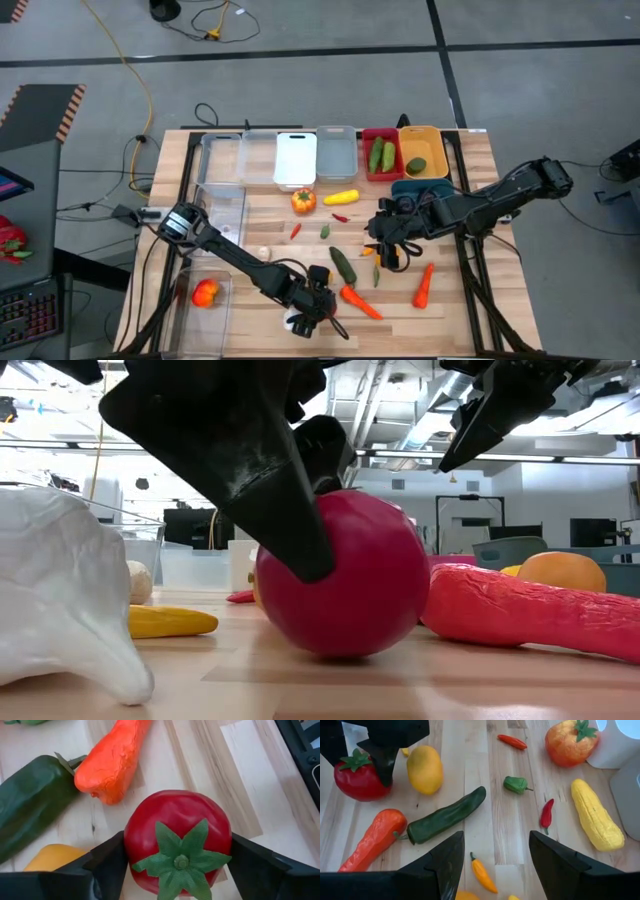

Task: Sort produce into baskets
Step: Put the bottom tomato into the bottom big transparent bin

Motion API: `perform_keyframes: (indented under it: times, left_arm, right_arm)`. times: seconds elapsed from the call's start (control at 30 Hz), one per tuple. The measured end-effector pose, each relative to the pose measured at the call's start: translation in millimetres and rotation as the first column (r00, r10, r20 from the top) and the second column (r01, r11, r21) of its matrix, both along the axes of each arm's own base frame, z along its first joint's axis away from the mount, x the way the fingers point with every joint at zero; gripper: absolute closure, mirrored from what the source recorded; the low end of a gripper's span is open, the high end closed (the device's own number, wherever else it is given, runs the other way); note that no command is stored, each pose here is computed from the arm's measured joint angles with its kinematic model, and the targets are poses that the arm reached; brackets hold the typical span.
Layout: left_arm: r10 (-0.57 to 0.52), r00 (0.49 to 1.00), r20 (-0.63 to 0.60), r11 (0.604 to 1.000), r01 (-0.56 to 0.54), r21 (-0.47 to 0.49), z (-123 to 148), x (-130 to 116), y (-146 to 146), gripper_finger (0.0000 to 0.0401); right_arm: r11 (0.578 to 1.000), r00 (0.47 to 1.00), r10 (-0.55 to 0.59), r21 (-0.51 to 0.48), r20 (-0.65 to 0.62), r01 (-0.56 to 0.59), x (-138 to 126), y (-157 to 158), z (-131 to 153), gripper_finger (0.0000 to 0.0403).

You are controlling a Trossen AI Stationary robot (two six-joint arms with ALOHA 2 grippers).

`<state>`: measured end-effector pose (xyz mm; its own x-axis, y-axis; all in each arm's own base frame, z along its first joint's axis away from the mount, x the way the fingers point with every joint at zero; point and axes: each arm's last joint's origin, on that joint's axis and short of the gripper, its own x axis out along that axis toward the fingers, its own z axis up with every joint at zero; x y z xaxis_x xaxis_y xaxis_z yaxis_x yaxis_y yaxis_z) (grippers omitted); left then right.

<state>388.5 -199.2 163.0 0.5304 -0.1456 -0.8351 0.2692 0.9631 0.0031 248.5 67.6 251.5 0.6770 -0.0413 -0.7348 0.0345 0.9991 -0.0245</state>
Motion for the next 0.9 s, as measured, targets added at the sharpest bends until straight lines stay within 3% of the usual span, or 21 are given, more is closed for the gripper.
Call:
perform_keyframes:
  times: [0.2,0.53,0.73,0.9]
  left_arm:
    - [0.007,0.999,-0.033,1.000,-0.007,0.002,6.0,-1.1,0.3,0.0126]
    - [0.035,0.977,-0.209,0.998,-0.044,-0.036,74.2,-3.8,-6.7,0.0121]
    - [0.102,0.942,-0.320,0.994,-0.111,-0.010,111.2,-22.2,-13.8,0.0121]
    - [0.207,0.886,-0.416,0.978,-0.191,0.079,124.5,-46.5,-22.9,0.0121]
  right_arm:
    - [1.000,1.000,0.000,0.000,0.000,0.000,0.0,0.0,0.0,0.0152]
    - [1.000,1.000,0.000,0.000,-0.001,0.000,-0.1,0.0,-0.1,0.0152]
    - [1.000,1.000,0.000,0.000,-0.001,0.000,-0.1,0.0,-0.1,0.0152]
    - [1.000,1.000,0.000,-0.001,-0.002,0.000,-0.1,0.0,-0.1,0.0152]
